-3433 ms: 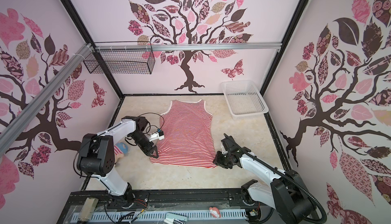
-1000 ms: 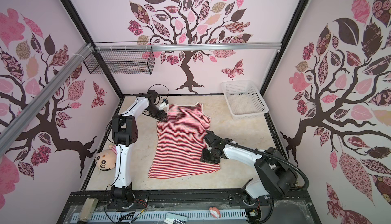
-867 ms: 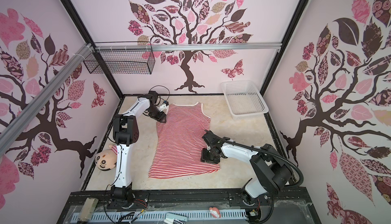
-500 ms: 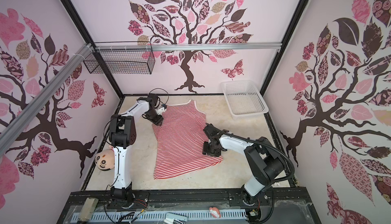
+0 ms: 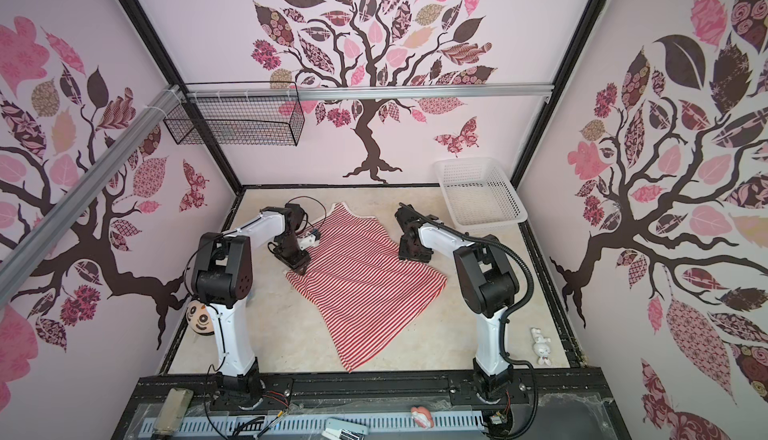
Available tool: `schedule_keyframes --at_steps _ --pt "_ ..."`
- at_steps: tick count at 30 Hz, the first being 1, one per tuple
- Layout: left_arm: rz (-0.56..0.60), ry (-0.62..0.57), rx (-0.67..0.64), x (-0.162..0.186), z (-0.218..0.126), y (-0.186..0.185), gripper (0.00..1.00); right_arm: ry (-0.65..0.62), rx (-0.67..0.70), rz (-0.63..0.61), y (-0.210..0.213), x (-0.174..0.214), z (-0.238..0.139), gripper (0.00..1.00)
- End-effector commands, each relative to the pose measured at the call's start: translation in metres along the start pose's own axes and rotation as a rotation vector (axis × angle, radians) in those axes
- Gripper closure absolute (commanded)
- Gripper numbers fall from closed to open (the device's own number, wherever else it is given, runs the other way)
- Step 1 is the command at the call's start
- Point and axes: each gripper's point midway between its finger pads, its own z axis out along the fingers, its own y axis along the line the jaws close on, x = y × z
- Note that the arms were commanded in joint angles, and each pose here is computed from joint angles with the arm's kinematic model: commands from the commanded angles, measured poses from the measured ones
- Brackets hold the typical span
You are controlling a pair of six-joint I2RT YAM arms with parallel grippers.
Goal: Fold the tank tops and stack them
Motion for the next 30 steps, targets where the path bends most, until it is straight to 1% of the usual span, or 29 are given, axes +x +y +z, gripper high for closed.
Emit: schedule_keyframes --at_steps 1,4,7,11,13,15,18,20,22,26,28,30 --pt "0.048 0.072 0.012 0.033 -0.005 -0.013 0.36 -0.031 -0.024 -0.036 0.006 -0.006 -0.033 0.42" --pt "-0.035 -0.046 -0.035 0.013 -0.038 0.012 0.35 -0.022 -0.096 -0.041 0.015 0.017 -0.057 0.42" --pt "-0.121 -0.194 -0.034 -0.031 -0.074 0.039 0.35 0.014 -0.139 -0.034 0.014 0.053 -0.066 0.42" --pt "-0.152 -0.376 0.053 -0.102 -0.099 0.054 0.35 0.051 -0.163 0.001 0.004 0.088 -0.061 0.41" --pt "-0.153 -0.448 0.103 -0.132 -0.100 0.057 0.35 0.065 -0.147 0.008 -0.003 0.098 -0.053 0.41" --pt "-0.144 -0.479 0.125 -0.155 -0.095 0.059 0.35 0.082 -0.127 0.013 -0.008 0.105 -0.045 0.41" --pt "-0.108 -0.489 0.096 -0.181 -0.086 0.062 0.35 0.100 -0.092 0.012 -0.016 0.112 -0.032 0.41" --pt "-0.111 -0.520 0.035 -0.197 -0.081 0.072 0.34 0.114 -0.076 0.014 -0.018 0.115 -0.025 0.41" --pt "-0.130 -0.577 0.013 -0.209 -0.083 0.082 0.33 0.126 -0.064 0.014 -0.020 0.119 -0.018 0.41" --pt "-0.190 -0.702 0.012 -0.226 -0.092 0.100 0.31 0.140 -0.049 0.021 -0.025 0.124 -0.009 0.41" --pt "-0.214 -0.736 0.004 -0.231 -0.094 0.108 0.30 0.146 -0.041 0.022 -0.026 0.125 -0.005 0.41" --pt "-0.218 -0.744 -0.002 -0.237 -0.091 0.112 0.28 0.151 -0.034 0.022 -0.027 0.126 -0.002 0.41"
